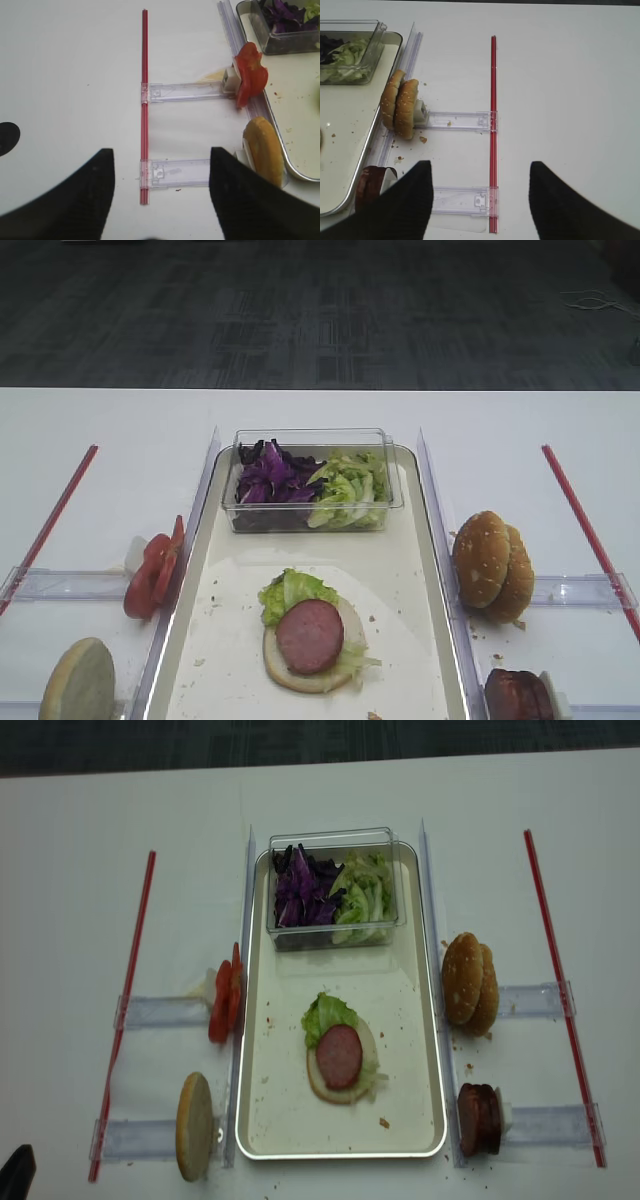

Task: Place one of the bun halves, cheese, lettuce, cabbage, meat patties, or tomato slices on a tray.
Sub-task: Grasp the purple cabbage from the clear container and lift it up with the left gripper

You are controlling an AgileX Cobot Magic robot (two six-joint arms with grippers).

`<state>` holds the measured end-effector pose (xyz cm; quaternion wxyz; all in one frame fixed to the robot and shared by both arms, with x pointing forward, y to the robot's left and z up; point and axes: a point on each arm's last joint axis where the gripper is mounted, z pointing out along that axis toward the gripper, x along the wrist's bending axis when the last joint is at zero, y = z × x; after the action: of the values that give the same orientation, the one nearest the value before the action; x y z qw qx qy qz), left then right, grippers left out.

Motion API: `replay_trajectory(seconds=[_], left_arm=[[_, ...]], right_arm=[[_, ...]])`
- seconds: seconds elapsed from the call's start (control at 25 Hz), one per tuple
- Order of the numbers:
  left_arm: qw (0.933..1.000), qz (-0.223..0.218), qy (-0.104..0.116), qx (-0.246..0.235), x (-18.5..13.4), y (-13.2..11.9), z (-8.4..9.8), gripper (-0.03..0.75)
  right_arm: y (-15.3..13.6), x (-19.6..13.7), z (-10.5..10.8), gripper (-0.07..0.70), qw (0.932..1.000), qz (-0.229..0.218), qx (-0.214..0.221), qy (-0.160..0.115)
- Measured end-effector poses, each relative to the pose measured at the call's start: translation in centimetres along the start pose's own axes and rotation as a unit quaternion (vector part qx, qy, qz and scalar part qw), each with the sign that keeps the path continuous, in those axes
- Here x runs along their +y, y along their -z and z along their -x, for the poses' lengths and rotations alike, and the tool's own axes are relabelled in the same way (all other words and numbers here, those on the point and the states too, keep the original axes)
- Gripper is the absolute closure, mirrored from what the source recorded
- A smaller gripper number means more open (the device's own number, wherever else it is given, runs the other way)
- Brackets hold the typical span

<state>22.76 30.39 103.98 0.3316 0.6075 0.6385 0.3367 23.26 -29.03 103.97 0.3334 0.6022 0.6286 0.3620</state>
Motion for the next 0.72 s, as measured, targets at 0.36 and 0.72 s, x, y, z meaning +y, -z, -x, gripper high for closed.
replay_trajectory(seconds=[0.36,0.72], left_arm=[[1.0000,0.000,0.000,0.000,0.00,0.00,0.00,0.294],[1.0000,0.000,0.000,0.000,0.00,0.00,0.00,0.294]], right_arm=[[0.00,0.00,0.00,0.199,1.0000,0.000,0.000,0.000],[0.00,0.00,0.00,0.199,1.0000,0.000,0.000,0.000]])
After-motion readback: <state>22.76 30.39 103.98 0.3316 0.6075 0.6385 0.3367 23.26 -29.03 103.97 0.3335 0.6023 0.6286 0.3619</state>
